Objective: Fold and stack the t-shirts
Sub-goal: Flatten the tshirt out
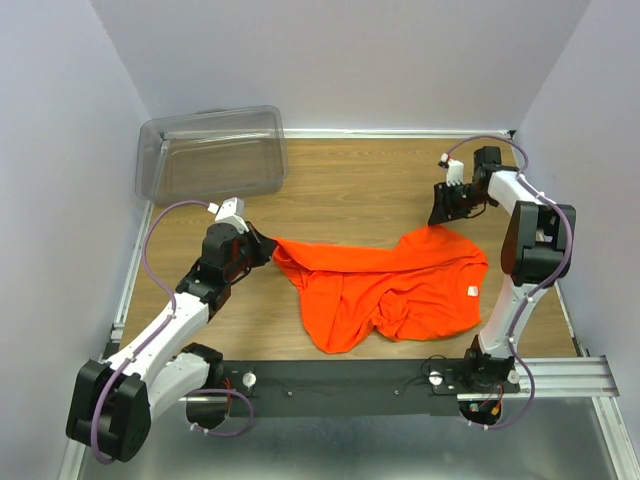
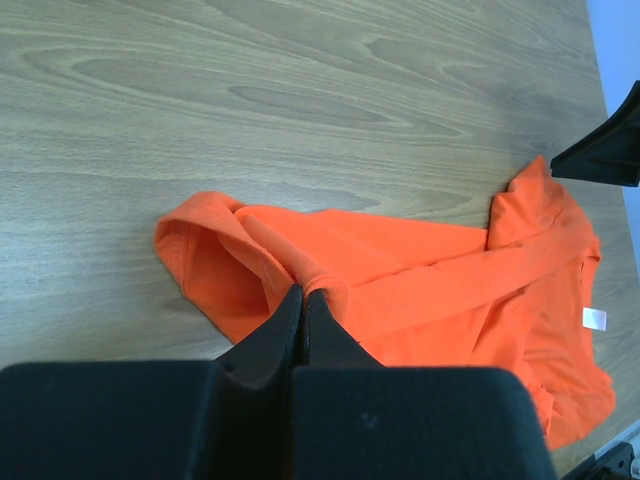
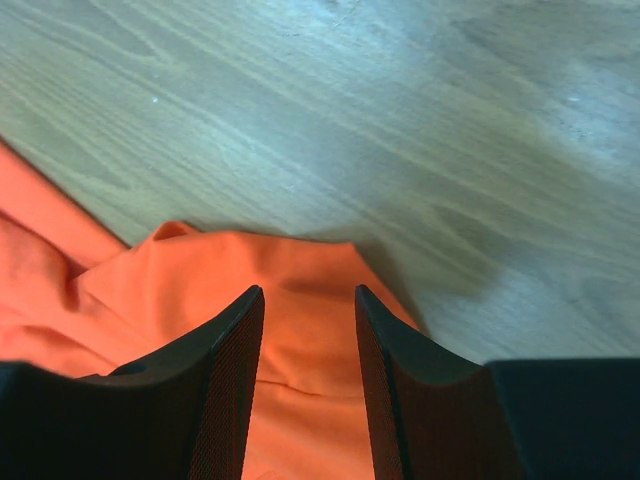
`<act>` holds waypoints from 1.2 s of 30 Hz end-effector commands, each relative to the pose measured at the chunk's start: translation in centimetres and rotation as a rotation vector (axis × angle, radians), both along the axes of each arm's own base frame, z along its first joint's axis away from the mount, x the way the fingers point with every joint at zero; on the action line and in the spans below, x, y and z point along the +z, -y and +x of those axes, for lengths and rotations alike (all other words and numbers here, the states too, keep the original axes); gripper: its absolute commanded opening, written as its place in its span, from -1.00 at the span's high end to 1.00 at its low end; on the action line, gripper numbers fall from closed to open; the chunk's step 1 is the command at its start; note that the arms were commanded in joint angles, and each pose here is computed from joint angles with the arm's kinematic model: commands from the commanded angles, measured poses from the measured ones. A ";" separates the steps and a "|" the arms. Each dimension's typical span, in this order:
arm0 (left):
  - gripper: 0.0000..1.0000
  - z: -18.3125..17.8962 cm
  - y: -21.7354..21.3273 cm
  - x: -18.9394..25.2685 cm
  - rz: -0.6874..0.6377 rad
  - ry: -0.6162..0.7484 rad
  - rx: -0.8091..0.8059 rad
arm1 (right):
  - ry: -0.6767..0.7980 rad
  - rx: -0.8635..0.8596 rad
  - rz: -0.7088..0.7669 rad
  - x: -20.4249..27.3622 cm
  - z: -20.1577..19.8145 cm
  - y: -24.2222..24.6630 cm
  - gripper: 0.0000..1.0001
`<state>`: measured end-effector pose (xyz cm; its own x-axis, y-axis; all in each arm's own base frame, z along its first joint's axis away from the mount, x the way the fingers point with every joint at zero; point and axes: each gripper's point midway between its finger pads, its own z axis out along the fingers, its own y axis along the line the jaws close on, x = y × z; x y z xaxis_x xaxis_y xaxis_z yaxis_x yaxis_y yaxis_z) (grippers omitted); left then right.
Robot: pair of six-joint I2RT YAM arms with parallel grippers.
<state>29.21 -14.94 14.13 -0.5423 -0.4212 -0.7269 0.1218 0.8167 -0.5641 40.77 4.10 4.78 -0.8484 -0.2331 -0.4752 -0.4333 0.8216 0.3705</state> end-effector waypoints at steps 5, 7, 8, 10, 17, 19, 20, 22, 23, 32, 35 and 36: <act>1.00 -0.1 0.3 0.0 -0.007 0.012 -0.022 | 0.019 -0.022 -0.051 -1.7 2.1 1.0 0.01; 1.00 0.0 0.3 0.0 -0.006 0.012 -0.024 | 0.002 -0.015 -0.024 -2.1 1.9 0.6 0.02; 1.00 0.0 0.3 0.2 -0.008 0.016 -0.024 | -0.012 -0.011 -0.011 -2.5 1.5 0.3 0.03; 1.00 0.0 0.3 0.2 -0.007 0.017 -0.023 | -0.017 0.005 0.020 -2.5 1.1 -0.2 0.12; 1.00 0.2 0.3 0.0 0.000 0.012 -0.022 | 0.055 0.076 0.088 1.4 -0.5 -1.6 0.99; 1.00 0.3 0.3 -0.1 0.004 0.010 -0.021 | 0.111 0.103 0.105 3.4 -0.7 -2.0 0.99; 1.00 0.4 0.3 0.0 0.004 0.012 -0.020 | 0.139 0.115 0.115 4.4 -0.8 -2.3 0.99; 1.00 0.5 0.2 0.1 0.008 0.017 -0.016 | 0.236 0.180 0.155 8.0 -2.0 -3.3 0.99; 1.00 0.6 0.2 0.2 0.011 0.019 -0.012 | 0.242 0.213 0.175 9.1 -3.4 -3.7 0.99; 1.00 0.8 0.2 0.0 0.015 0.016 -0.012 | 0.261 0.942 -0.006 6.8 -22.2 -2.6 0.81; 1.00 1.0 0.3 -0.2 0.016 0.009 -0.016 | 0.168 0.953 -0.110 3.8 -24.5 -0.6 0.33; 1.00 1.0 0.4 -0.1 0.015 0.010 -0.017 | 0.168 0.938 -0.126 3.6 -24.1 -0.3 0.23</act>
